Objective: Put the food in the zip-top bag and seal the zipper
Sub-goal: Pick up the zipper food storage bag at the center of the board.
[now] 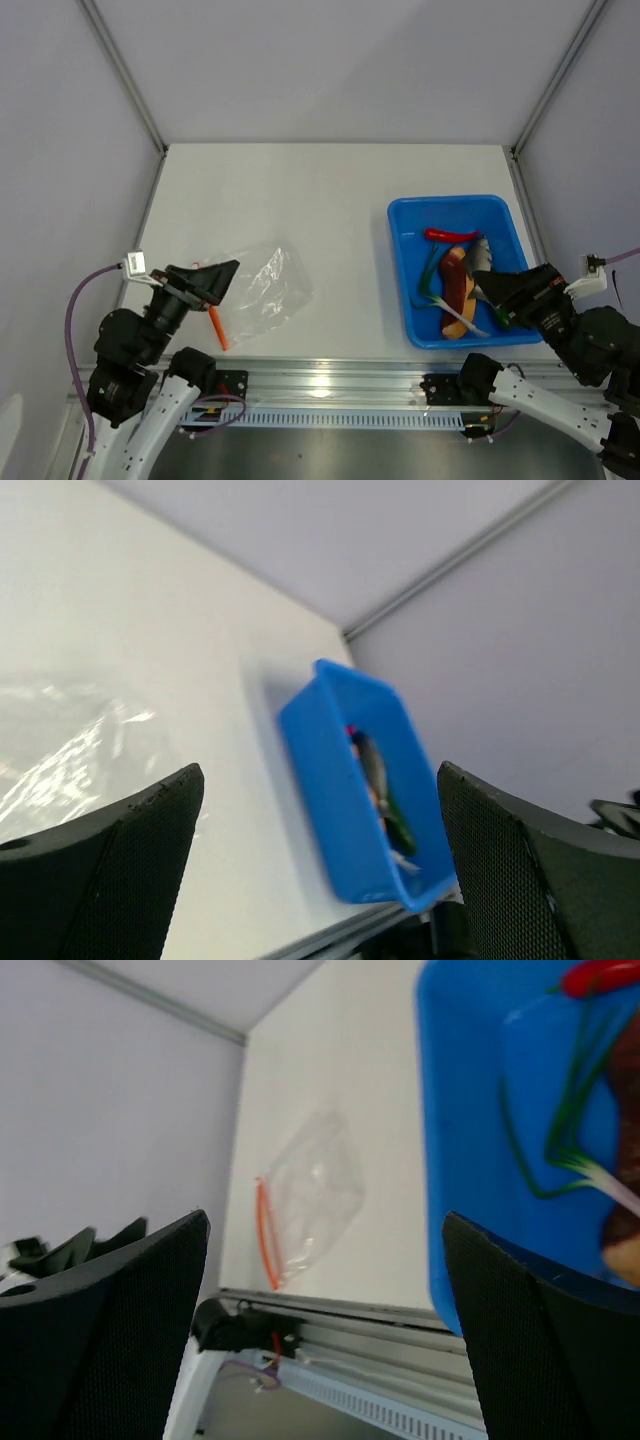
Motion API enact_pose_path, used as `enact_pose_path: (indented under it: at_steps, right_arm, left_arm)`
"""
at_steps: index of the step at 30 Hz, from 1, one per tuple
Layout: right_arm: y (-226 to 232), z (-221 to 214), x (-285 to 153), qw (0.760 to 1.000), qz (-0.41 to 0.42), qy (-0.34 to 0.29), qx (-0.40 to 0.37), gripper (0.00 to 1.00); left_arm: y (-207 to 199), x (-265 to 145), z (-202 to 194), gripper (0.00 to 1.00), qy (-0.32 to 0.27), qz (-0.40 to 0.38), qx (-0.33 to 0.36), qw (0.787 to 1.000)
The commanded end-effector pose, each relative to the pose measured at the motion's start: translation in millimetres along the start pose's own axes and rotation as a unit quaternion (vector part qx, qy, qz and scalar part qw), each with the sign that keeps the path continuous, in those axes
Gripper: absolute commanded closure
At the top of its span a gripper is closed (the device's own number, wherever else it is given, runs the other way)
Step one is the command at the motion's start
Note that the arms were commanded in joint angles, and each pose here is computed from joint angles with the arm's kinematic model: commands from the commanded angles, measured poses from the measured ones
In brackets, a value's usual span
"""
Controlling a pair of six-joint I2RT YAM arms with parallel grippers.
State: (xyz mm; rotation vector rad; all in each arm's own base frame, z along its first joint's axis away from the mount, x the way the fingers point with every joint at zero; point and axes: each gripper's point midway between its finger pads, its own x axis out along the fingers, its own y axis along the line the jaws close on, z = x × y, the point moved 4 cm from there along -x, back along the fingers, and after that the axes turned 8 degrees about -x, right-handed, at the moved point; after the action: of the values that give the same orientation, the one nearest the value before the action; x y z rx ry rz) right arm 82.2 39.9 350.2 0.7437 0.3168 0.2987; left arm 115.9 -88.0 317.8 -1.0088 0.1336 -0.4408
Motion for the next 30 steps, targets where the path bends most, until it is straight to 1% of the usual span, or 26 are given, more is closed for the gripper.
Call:
enact_pose_path:
  at_steps: [1, 2, 3, 4, 5, 6, 7, 8, 9, 11, 14, 15, 17, 18, 19, 20, 21, 22, 23, 24, 25, 26, 28, 29, 30]
  right_arm:
    - [-40, -3, 6, 0.986, -0.158, 0.002, -0.06, 0.01]
    - [-44, 1, 8, 0.981, -0.18, -0.012, -0.07, 0.01]
    - [-52, 0, 6, 0.975, -0.207, -0.007, -0.087, 0.01]
    - [-50, 6, 5, 0.973, -0.214, -0.015, -0.082, 0.01]
    - [-50, 7, 8, 0.969, -0.226, -0.018, -0.1, 0.01]
    - [-51, 9, 8, 0.967, -0.232, -0.022, -0.107, 0.01]
    - [-50, 11, 10, 0.966, -0.235, -0.031, -0.103, 0.01]
    - [-48, 10, 14, 0.966, -0.235, -0.034, -0.102, 0.01]
    - [-47, 11, 16, 0.964, -0.238, -0.04, -0.108, 0.01]
    - [-42, 8, 23, 0.963, -0.238, -0.034, -0.12, 0.01]
    - [-31, -9, 43, 0.949, -0.265, 0.001, -0.173, 0.01]
    - [-23, -23, 61, 0.933, -0.275, 0.03, -0.231, 0.01]
    - [-16, -45, 79, 0.918, -0.28, 0.09, -0.266, 0.01]
    - [-11, -54, 101, 0.906, -0.277, 0.111, -0.299, 0.01]
    - [-4, -70, 111, 0.909, -0.246, 0.154, -0.3, 0.0]
    - [0, -79, 121, 0.91, -0.225, 0.171, -0.305, 0.01]
    - [12, -83, 141, 0.925, -0.189, 0.163, -0.286, 0.01]
    - [21, -97, 152, 0.922, -0.15, 0.199, -0.296, 0.01]
    - [27, -102, 161, 0.924, -0.135, 0.204, -0.294, 0.01]
    - [41, -105, 176, 0.931, -0.107, 0.197, -0.288, 0.01]
    - [47, -119, 194, 0.921, -0.097, 0.22, -0.308, 0.01]
    - [57, -131, 203, 0.918, -0.073, 0.242, -0.307, 0.01]
    - [80, -144, 226, 0.916, -0.045, 0.251, -0.309, 0.01]
    - [76, -169, 246, 0.903, -0.048, 0.278, -0.325, 0.01]
    - [79, -181, 255, 0.898, -0.039, 0.294, -0.326, 0.01]
  left_arm:
    - [46, -11, -9, 0.0, 0.032, 0.141, 0.042, 0.989]
    - [41, -12, -10, 0.0, 0.045, 0.136, 0.053, 0.988]
    - [39, -13, -14, 0.01, 0.066, 0.125, 0.069, 0.988]
    - [27, -15, -24, 0.01, 0.112, 0.079, 0.078, 0.987]
    - [19, -18, -26, 0.0, 0.13, 0.053, 0.098, 0.985]
    - [15, -20, -30, 0.0, 0.147, 0.037, 0.102, 0.983]
    - [14, -23, -32, 0.01, 0.154, 0.036, 0.102, 0.982]
    - [15, -24, -30, 0.01, 0.145, 0.051, 0.077, 0.985]
    - [18, -27, -29, 0.01, 0.135, 0.061, 0.067, 0.987]
    - [17, -29, -31, 0.01, 0.137, 0.053, 0.069, 0.987]
    - [18, -28, -38, 0.0, 0.159, 0.042, 0.068, 0.984]
    - [20, -27, -42, 0.01, 0.169, 0.041, 0.068, 0.982]
    - [21, -26, -44, 0.0, 0.176, 0.039, 0.068, 0.981]
    - [24, -27, -45, 0.0, 0.178, 0.048, 0.068, 0.98]
    - [25, -28, -43, 0.01, 0.175, 0.057, 0.067, 0.981]
    - [29, -27, -42, 0.01, 0.171, 0.075, 0.063, 0.98]
    - [36, -31, -38, 0.0, 0.161, 0.109, 0.065, 0.979]
    - [38, -33, -35, 0.0, 0.158, 0.126, 0.066, 0.977]
    - [39, -32, -32, 0.0, 0.157, 0.145, 0.067, 0.975]
    - [47, -36, -32, 0.01, 0.158, 0.176, 0.069, 0.969]
    - [49, -37, -31, 0.01, 0.16, 0.189, 0.071, 0.966]
    - [45, -38, -28, 0.01, 0.161, 0.193, 0.073, 0.965]
    - [47, -42, -28, 0.01, 0.163, 0.199, 0.076, 0.963]
    - [47, -44, -27, 0.0, 0.16, 0.199, 0.075, 0.964]
    - [46, -48, -26, 0.01, 0.15, 0.189, 0.075, 0.968]
